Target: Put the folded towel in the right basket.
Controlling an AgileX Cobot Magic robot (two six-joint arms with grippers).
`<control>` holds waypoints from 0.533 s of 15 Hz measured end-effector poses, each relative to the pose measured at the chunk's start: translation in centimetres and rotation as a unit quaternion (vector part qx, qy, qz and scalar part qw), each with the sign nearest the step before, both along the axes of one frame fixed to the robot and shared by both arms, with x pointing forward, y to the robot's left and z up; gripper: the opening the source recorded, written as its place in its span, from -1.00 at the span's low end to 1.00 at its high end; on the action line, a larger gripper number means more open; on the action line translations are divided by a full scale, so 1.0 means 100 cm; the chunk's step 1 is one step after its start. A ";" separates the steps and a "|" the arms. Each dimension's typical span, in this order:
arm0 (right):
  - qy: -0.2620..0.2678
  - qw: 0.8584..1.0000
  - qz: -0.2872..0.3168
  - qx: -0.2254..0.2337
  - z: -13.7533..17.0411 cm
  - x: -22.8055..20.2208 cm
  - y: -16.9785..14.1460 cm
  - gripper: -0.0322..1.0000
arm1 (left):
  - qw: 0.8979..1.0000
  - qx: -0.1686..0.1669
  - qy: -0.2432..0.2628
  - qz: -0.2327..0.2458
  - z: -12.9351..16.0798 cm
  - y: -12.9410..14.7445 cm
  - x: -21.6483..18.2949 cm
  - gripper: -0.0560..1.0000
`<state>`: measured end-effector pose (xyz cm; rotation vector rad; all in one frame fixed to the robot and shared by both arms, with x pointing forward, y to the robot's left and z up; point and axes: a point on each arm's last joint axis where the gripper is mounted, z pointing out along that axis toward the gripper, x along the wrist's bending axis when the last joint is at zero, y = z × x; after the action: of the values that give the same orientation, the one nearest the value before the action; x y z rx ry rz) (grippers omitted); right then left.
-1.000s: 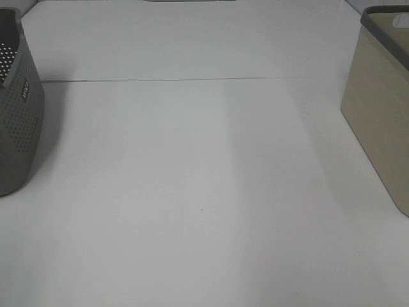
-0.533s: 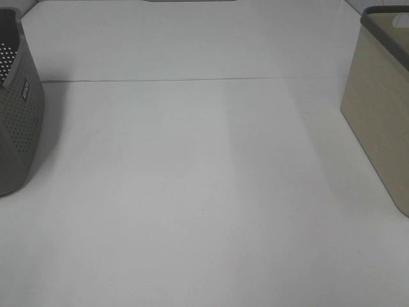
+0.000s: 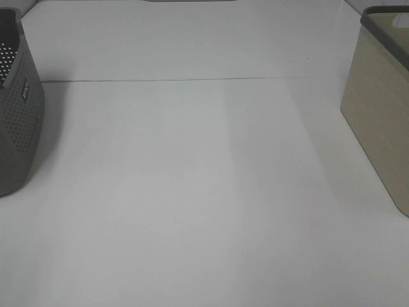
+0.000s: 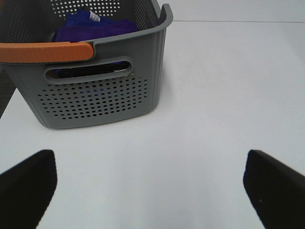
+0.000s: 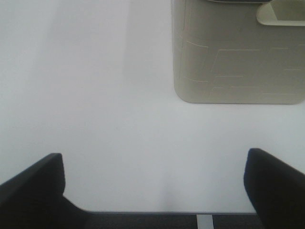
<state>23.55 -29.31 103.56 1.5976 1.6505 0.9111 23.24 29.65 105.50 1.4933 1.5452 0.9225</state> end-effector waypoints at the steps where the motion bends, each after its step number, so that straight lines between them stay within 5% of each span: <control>1: -0.001 1.000 -0.001 0.000 0.000 0.000 0.000 0.97 | 1.000 0.000 0.000 0.000 0.000 0.000 0.000 0.99; 8: -0.001 1.000 -0.001 0.000 0.000 0.000 0.000 0.97 | 1.000 0.000 0.000 0.000 0.000 0.000 0.000 0.99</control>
<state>23.58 -29.33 103.57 1.5982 1.6457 0.9123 23.23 29.66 105.50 1.4935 1.5455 0.9235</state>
